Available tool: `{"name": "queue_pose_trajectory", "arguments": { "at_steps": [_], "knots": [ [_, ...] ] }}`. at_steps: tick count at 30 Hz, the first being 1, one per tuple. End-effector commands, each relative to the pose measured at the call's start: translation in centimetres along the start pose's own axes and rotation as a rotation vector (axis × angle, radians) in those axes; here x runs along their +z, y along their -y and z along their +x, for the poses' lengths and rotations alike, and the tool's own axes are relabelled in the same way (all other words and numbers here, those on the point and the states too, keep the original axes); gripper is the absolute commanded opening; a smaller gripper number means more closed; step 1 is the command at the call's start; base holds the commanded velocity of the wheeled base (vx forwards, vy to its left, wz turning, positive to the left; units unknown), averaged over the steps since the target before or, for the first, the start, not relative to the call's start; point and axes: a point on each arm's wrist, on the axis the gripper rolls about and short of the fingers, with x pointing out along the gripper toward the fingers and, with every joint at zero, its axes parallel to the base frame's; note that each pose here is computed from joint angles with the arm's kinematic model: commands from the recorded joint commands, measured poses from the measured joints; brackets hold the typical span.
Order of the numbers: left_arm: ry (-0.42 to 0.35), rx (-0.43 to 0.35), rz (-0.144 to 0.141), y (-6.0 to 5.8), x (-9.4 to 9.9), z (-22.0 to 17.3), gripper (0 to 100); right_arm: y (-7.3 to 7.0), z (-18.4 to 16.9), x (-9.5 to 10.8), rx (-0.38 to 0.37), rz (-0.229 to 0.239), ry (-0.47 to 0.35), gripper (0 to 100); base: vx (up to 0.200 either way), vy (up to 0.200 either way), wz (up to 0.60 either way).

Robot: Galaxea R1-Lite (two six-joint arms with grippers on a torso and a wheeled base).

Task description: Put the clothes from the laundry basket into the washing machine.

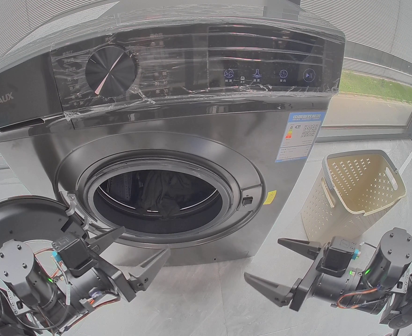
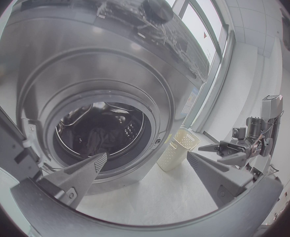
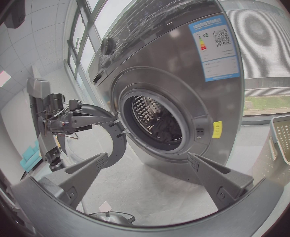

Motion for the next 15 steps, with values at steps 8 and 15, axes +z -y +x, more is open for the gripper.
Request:
{"name": "queue_pose_trajectory", "arguments": {
  "at_steps": [8,15],
  "knots": [
    [0.095,0.104,0.106,-1.5,2.7,-4.9,100,4.1,-4.1,3.5,-0.228,0.012,0.189,100,-0.05,0.0,0.0],
    [0.13,0.196,0.167,-2.8,3.4,-7.1,100,4.0,-6.5,3.6,-0.252,0.002,0.21,100,-0.2,0.0,0.0]
  ]
}}
